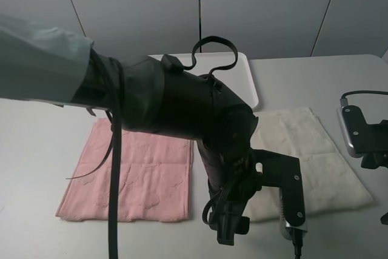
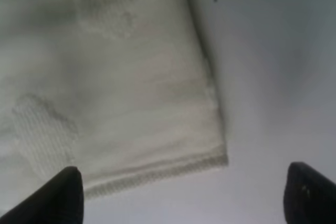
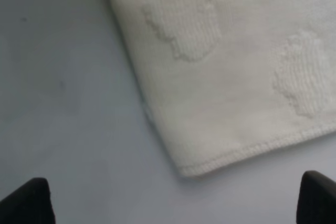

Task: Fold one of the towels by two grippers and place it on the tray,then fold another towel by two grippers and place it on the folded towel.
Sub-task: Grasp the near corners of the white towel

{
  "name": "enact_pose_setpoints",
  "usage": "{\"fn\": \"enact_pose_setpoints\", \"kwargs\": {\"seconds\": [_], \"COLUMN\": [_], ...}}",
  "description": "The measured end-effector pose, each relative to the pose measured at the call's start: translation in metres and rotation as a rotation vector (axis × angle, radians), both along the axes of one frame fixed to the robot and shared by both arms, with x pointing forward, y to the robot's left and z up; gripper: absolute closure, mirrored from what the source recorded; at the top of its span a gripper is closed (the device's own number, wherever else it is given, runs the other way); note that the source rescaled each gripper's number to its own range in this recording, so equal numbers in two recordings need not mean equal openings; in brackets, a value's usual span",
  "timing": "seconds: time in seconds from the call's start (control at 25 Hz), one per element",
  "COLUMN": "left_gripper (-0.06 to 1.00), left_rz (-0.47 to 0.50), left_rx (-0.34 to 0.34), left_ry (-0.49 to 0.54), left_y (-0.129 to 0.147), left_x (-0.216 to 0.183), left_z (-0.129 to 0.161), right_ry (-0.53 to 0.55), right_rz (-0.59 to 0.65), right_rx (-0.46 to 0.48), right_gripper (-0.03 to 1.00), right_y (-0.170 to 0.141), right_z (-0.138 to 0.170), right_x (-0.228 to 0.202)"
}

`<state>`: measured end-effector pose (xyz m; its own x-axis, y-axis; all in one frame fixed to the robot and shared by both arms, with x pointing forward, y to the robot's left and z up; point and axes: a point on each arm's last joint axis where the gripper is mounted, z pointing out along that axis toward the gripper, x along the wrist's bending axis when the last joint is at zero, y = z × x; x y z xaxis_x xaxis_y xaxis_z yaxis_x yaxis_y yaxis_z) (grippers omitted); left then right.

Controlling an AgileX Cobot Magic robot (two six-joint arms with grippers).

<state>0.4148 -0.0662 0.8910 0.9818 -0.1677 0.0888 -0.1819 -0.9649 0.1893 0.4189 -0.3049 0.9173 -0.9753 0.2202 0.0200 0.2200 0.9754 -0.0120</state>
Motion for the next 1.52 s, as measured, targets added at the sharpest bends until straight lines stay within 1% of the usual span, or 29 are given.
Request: {"fn": "enact_pose_setpoints", "kwargs": {"seconds": [0.4,0.64,0.8,1.0,1.16,1.28,1.52], "left_gripper": [-0.03,-0.03,-0.03,-0.03,-0.03,-0.03,-0.03], "left_rz": [-0.013,-0.021,-0.008,-0.006,-0.011,0.004,0.006], "left_rx": [0.000,0.015,0.039,0.046,0.047,0.051,0.057], "left_ry": [0.011,0.019,0.025,0.025,0.020,0.007,-0.008], "left_y": [-0.006,-0.008,-0.008,-0.007,-0.008,-0.007,-0.007], "left_x": [-0.012,-0.017,-0.017,-0.017,-0.016,-0.015,-0.014], "left_z": [-0.004,-0.010,-0.020,-0.023,-0.023,-0.023,-0.023], "right_ry": [-0.015,-0.015,-0.009,-0.005,0.027,0.043,0.021], "right_rz": [0.006,0.016,0.025,0.061,0.115,0.141,0.168], "right_rx": [0.000,0.000,0.000,0.001,0.005,0.008,0.006], "right_gripper": [-0.03,-0.03,-0.03,-0.03,-0.03,-0.03,-0.03], "right_y": [0.000,0.000,0.000,0.000,0.000,0.000,0.004], "right_z": [0.000,0.000,0.000,0.000,-0.005,-0.010,-0.012], "right_x": [0.001,0.001,0.001,0.000,-0.008,-0.015,-0.015]}}
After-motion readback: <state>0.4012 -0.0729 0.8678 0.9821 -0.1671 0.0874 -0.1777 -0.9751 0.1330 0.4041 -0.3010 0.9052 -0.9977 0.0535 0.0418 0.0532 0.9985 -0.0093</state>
